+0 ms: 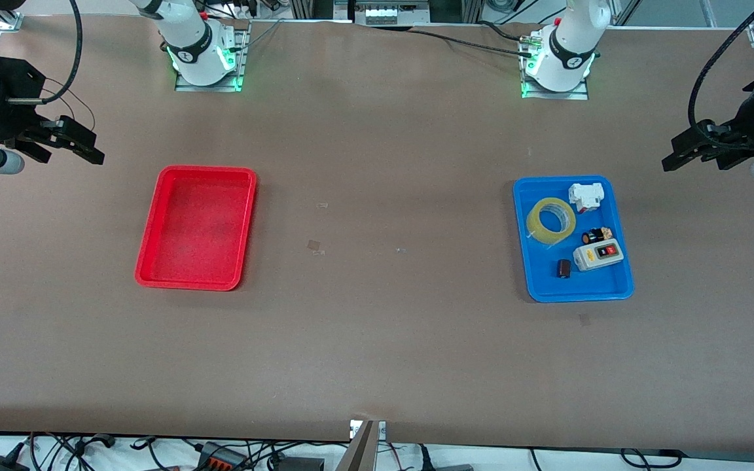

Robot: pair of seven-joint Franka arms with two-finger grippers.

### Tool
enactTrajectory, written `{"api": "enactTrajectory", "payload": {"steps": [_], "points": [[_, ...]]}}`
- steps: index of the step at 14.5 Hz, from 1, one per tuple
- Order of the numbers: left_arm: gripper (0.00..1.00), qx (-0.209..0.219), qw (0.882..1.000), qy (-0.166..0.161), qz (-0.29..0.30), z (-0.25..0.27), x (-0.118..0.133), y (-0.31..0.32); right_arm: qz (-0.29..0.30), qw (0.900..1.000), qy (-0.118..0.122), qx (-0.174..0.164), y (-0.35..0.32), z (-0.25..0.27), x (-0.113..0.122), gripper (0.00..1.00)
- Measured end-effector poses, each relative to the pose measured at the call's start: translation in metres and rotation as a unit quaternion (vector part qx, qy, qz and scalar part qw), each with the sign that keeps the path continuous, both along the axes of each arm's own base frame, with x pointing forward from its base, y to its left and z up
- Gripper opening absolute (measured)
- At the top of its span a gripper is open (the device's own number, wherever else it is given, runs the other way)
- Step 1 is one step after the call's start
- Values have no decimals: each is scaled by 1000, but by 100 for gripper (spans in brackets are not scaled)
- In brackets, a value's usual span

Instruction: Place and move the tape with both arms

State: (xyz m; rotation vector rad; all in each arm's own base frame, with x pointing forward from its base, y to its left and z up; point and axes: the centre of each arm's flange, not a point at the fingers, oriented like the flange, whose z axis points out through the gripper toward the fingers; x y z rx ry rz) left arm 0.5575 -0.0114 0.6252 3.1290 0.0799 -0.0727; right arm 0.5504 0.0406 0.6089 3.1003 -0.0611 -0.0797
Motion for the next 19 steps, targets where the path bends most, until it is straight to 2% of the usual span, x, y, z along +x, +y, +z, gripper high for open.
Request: {"api": "enactTrajectory", "payload": {"steps": [12,13,16,19], "points": [[100,0,1000,6,-9,-5,1,-10,1,1000,-3,0,1,1,1,98],[100,0,1000,14,-7,-10,1,-9,1,1000,-3,0,1,1,1,98],[100,-1,997,73,8,-48,7,7,1,1000,-3,0,1,1,1,98],[100,-4,994,103,23,-87,20,25,1,1000,-4,0,1,1,1,98]]}}
